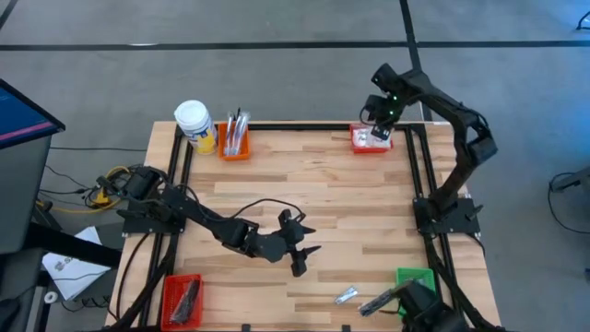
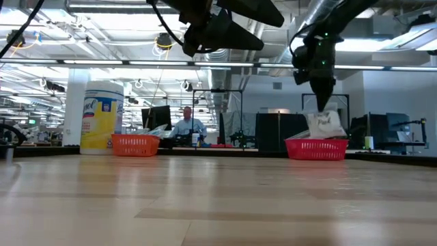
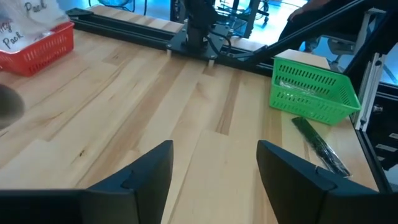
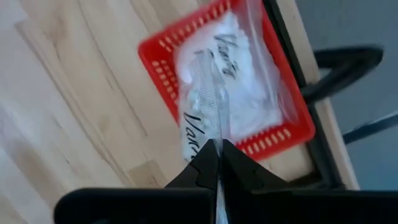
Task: Pick & Place Travel size toiletries
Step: Stack the cotton pack on top of the cotton bag in the red bin
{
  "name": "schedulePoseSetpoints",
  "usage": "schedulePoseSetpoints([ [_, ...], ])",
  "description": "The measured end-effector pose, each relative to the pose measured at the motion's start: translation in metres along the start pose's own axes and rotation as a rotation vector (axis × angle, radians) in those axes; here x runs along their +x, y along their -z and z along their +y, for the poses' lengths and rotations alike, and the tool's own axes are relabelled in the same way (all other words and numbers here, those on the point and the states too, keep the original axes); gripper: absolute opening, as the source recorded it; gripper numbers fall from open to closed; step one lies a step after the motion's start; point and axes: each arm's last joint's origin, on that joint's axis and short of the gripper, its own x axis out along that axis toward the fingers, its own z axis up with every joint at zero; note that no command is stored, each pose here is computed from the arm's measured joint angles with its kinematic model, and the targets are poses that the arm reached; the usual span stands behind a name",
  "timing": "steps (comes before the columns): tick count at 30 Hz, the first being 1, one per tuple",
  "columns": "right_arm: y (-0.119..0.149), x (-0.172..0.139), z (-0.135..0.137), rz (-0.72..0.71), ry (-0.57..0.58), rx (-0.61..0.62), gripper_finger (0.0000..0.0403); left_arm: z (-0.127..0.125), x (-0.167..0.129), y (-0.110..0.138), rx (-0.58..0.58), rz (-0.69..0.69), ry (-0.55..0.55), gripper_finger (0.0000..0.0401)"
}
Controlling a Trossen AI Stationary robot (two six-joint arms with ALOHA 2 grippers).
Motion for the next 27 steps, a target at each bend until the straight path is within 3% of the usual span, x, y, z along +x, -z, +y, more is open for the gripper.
schedulePoseSetpoints([
  [11,0.009,0.018,-0.031,-0.027,0.052,0.095,0.0,0.0,0.0,0.0,0.0,0.0,0.0,0.0223],
  [27,0.004,0.041,-0.018,0.01,0.115,0.008,0.0019,-0.001,0.0,0.0,0.001,0.0,0.002,0.0217],
])
